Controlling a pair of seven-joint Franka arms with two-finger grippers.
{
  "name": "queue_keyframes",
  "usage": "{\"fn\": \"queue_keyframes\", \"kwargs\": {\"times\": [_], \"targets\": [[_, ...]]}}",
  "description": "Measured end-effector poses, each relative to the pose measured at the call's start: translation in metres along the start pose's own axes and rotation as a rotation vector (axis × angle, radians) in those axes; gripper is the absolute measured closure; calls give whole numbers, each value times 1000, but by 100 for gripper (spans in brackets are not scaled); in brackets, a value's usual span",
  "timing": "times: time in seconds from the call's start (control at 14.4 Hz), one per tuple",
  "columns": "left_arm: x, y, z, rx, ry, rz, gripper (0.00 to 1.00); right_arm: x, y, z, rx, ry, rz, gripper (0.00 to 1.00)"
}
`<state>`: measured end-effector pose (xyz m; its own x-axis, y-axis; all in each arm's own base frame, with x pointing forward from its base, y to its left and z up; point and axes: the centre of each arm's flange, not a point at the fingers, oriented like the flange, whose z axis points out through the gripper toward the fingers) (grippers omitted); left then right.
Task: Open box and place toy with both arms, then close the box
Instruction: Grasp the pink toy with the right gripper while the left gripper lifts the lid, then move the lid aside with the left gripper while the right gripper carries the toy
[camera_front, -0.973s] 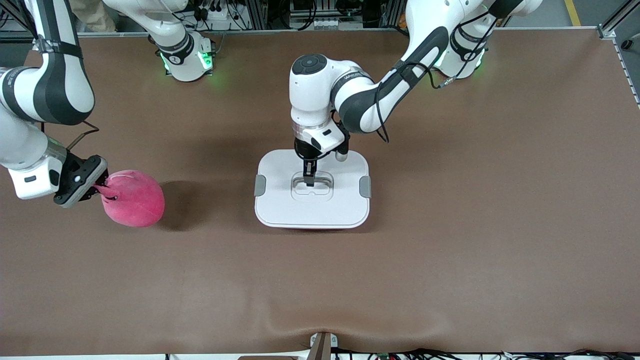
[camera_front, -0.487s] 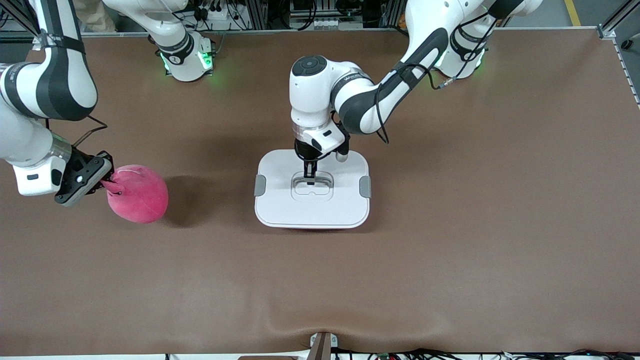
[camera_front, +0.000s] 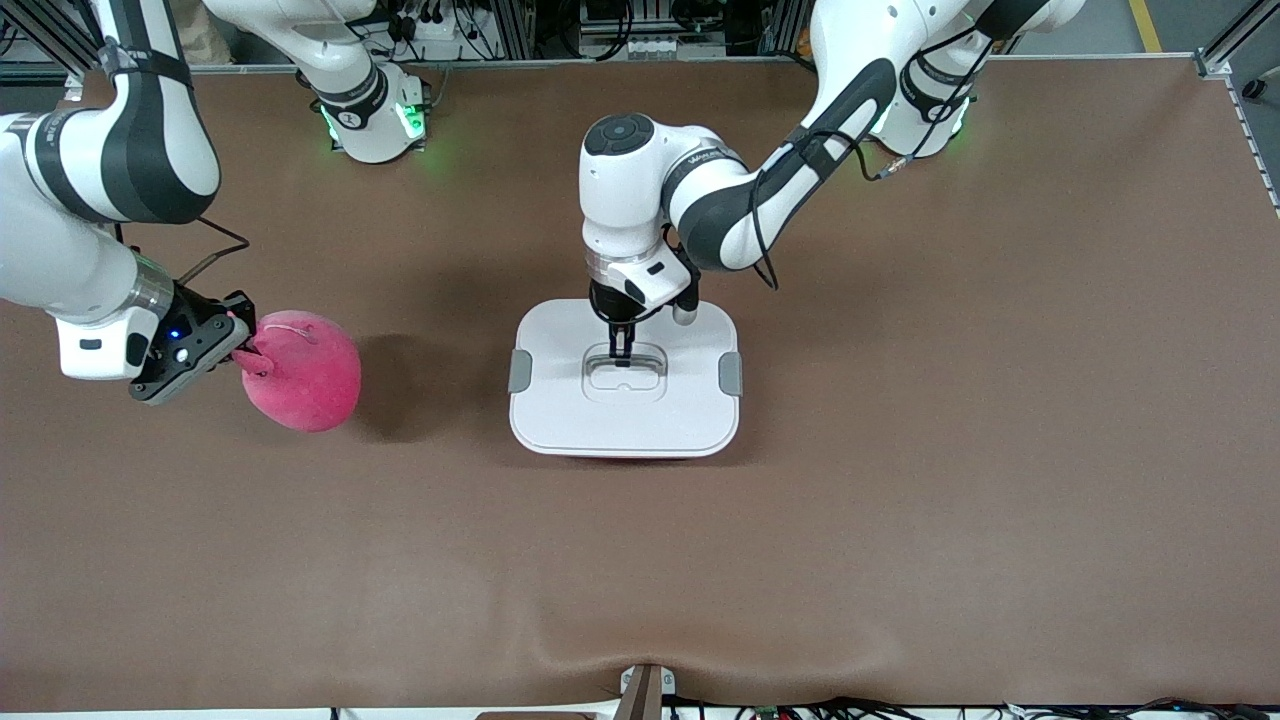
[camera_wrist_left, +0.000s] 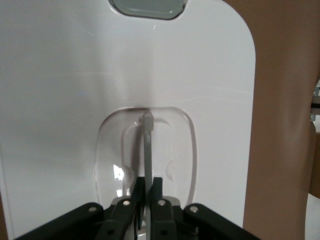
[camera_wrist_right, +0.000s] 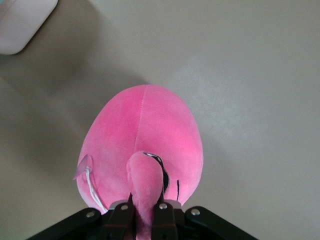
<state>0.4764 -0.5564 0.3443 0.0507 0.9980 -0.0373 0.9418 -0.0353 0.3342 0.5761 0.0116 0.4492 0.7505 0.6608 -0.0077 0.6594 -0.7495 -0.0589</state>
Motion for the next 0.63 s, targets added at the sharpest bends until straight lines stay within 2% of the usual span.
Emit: {"fn": "queue_keyframes", "kwargs": {"times": [0.07, 0.63], "targets": [[0, 0, 0, 0, 0, 0, 93, 1, -3, -1, 4, -4, 34, 89], [0, 1, -1, -2, -2, -3, 93, 16, -39, -11, 16, -29, 243, 89]]}}
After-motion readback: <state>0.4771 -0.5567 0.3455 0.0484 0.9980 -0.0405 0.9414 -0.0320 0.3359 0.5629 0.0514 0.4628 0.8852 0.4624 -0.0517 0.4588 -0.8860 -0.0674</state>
